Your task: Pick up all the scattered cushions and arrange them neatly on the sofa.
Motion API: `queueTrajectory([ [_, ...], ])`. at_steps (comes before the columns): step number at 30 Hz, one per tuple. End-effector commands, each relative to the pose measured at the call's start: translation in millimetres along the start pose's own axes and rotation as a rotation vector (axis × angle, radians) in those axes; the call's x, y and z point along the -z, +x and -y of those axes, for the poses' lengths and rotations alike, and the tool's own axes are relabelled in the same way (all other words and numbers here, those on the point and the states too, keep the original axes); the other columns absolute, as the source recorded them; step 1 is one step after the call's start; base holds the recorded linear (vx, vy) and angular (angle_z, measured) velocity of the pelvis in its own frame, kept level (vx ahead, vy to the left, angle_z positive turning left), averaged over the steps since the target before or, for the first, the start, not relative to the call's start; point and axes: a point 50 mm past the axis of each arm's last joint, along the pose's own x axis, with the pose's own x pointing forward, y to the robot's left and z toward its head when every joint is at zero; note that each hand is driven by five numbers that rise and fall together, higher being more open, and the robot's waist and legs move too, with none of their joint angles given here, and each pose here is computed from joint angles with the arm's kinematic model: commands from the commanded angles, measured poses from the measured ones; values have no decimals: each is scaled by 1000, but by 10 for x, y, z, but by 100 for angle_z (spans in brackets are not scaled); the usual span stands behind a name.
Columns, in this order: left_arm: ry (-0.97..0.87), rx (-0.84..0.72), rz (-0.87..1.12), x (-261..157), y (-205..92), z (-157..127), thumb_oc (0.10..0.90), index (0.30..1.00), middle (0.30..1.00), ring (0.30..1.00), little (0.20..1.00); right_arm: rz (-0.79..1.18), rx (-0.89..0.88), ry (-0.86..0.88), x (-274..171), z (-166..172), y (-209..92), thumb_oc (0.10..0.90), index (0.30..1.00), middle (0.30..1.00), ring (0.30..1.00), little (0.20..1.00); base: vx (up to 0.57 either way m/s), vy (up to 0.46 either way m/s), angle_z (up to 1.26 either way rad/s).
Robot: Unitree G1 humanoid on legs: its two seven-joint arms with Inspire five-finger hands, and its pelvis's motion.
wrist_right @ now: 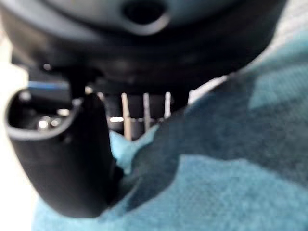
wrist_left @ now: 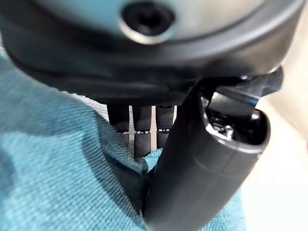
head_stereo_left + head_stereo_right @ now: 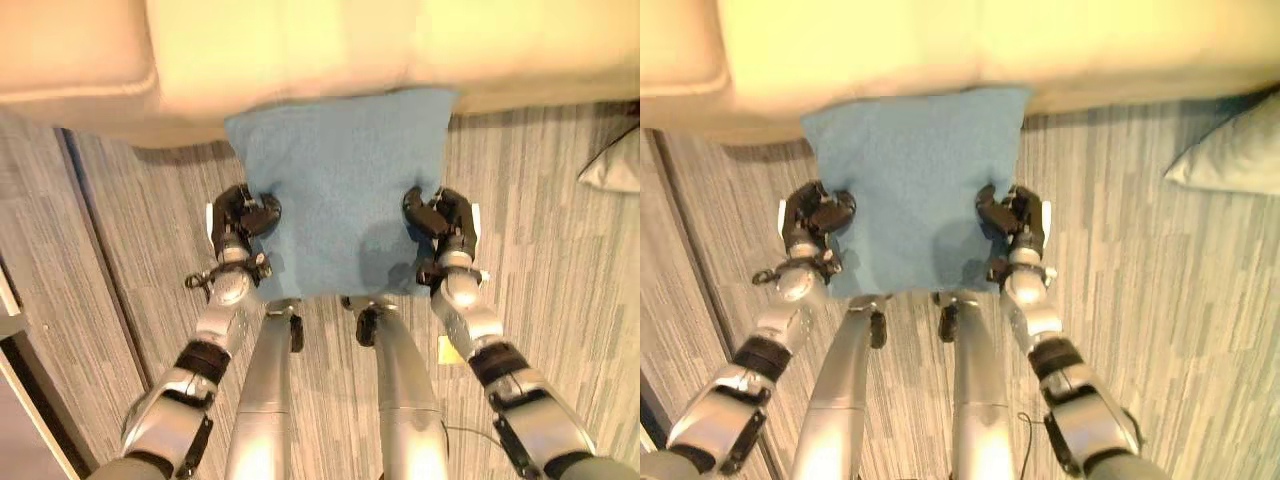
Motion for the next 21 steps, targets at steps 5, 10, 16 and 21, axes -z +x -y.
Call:
queueTrajectory([
  [5,-117,336,150,-68,-368,494,400,300,300,300,300,201,-210,161,-174,-293,-343,400,300,300,300,300,8,-64,15],
  [10,-65,329,112,67,-477,311,400,300,300,300,300,177,-198,126,-63,-95,-508,400,300,300,300,300,136,-73,0],
  [16,-16,288,24,288,-617,53,400,300,300,300,300,191,-153,-12,-41,207,-628,400,300,300,300,300,162,-61,-6],
  [21,-24,264,-40,436,-717,-17,400,300,300,300,300,175,-139,-26,-14,274,-672,400,300,300,300,300,115,29,-2],
])
